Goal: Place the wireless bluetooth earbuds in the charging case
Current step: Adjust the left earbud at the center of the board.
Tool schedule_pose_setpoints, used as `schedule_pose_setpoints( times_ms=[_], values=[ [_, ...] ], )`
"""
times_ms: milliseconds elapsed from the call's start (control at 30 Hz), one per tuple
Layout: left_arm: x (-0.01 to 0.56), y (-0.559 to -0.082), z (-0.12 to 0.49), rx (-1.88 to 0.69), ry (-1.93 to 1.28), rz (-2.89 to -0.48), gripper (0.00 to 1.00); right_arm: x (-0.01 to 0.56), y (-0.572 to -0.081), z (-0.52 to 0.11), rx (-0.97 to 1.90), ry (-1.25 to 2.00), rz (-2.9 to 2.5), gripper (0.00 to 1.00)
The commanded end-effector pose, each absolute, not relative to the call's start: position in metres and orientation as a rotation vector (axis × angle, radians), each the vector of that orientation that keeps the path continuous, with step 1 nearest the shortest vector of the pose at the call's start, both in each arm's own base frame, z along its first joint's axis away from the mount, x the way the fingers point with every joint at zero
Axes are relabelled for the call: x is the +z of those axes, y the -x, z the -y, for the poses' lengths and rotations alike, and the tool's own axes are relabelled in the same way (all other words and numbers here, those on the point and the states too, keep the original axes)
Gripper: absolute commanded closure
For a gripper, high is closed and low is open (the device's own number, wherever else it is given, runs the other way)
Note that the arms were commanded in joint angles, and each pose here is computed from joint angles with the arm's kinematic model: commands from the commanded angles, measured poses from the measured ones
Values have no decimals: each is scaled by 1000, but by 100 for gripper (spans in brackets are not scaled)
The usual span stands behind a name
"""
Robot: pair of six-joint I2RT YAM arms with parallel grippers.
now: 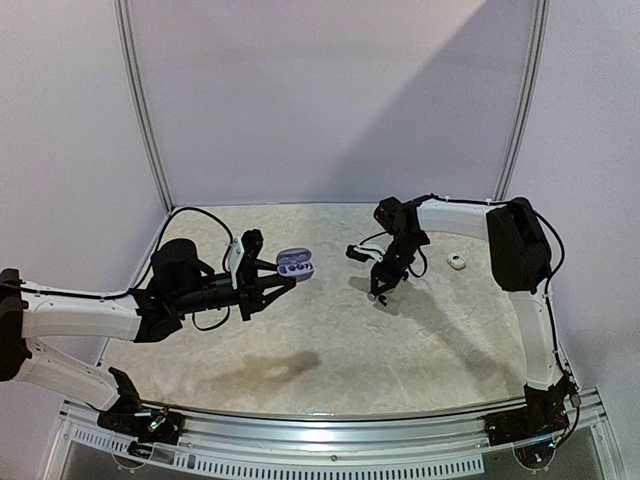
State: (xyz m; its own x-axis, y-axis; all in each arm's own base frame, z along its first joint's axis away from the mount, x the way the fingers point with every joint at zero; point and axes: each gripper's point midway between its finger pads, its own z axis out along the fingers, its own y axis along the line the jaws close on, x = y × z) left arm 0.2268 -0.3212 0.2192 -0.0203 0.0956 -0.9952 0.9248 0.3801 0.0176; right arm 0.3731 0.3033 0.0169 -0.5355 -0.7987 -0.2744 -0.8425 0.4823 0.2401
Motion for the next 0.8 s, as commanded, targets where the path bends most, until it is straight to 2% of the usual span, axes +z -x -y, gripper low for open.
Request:
schedule_pose_setpoints(
  times_ms=[0,233,500,767],
  values=[
    [223,-222,324,-865,-991,-1417,100,41,-397,-310,448,1205,-2534,91],
    [222,-222,323,-858,-985,-1419,100,66,-424,-312,382,606,-2402,92],
    [222,-221,320,-851,-980,-1416,100,46,-422,-282,148,379,-2409,92],
    [222,-221,319,-847,-977,-1416,100,28,-407,-271,132,306,-2452,89]
  ],
)
